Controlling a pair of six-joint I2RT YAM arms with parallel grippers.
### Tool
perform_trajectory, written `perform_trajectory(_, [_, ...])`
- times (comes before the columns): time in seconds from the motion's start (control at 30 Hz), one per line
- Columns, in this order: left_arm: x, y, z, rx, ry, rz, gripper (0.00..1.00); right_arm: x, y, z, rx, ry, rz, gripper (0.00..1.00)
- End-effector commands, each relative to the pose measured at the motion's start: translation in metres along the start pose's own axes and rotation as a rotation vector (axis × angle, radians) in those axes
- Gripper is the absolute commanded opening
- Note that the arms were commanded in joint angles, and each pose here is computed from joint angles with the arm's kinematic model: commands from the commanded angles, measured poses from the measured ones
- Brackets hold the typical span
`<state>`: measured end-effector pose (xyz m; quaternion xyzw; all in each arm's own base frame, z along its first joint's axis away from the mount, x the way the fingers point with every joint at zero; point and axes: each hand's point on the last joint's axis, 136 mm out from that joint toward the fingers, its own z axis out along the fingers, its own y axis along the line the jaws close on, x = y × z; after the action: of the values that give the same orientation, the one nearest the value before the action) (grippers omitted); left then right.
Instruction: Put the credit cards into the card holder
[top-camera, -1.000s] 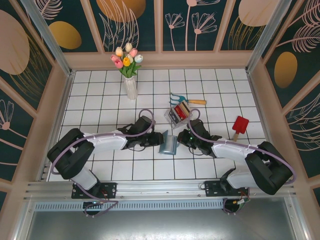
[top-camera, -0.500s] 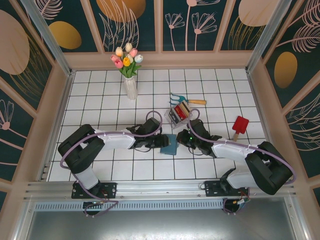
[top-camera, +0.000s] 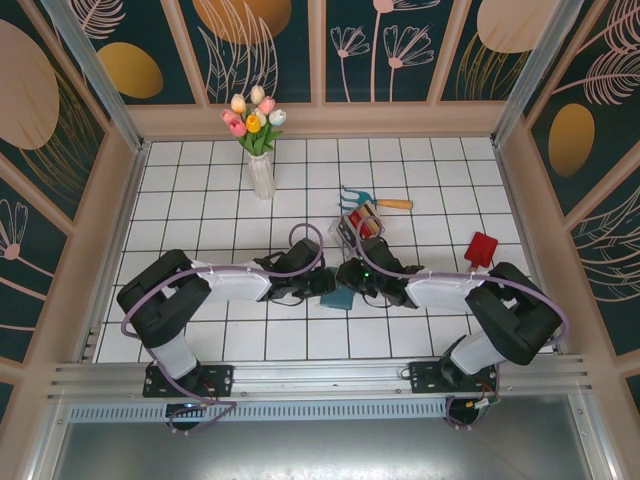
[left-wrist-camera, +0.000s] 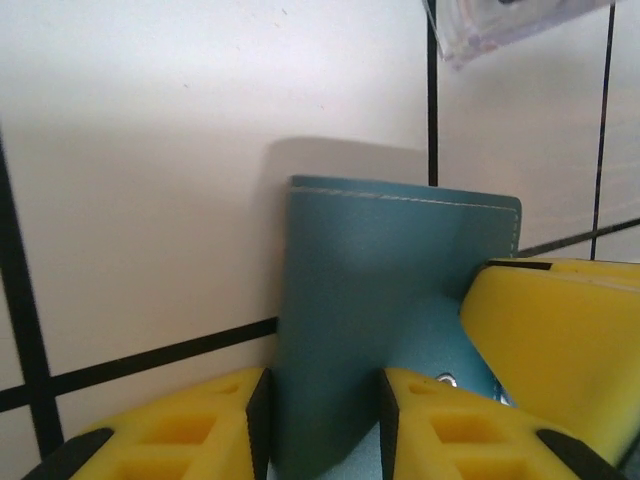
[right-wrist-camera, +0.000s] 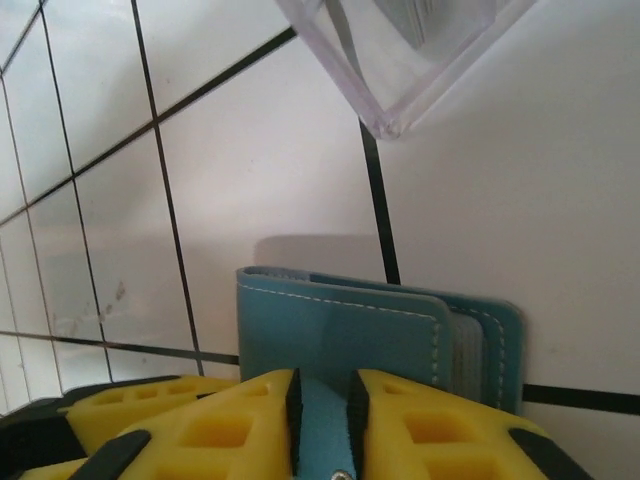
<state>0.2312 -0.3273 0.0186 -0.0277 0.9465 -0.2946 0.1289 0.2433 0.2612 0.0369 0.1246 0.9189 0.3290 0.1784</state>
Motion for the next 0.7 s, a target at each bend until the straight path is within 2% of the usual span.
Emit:
perform_trajectory(0.0, [0.026,0.014,0.011,-0.035,0.067,-0.024,0.34,-0.015,0.027,-0.014,-0.07,-0.05,-0.008,0.33])
perform_trajectory(0.07, [0.024,0.016,0.009,-0.044,0.053,-0.042,0.34,-0.02,0.03,-0.029,-0.096,-0.063,-0.02,0.4])
perform_trajectory(0.2, [0.025,0.016,0.01,-0.042,0.051,-0.063,0.35,-0.026,0.018,-0.054,-0.081,-0.069,-0.029,0.43])
perform_trajectory(0.3, [0.026,0.015,0.009,-0.04,0.057,-0.062,0.36,-0.027,-0.001,-0.064,-0.042,-0.074,-0.022,0.33])
perform_trajectory(0.47, [0.026,0.013,0.005,-0.036,0.06,-0.036,0.38,-0.008,-0.012,-0.058,-0.095,0.031,-0.003,0.14])
perform_trajectory(0.67, [0.03,0.018,0.006,-0.056,0.081,-0.012,0.38,0.001,-0.005,-0.047,-0.144,0.094,0.001,0.08])
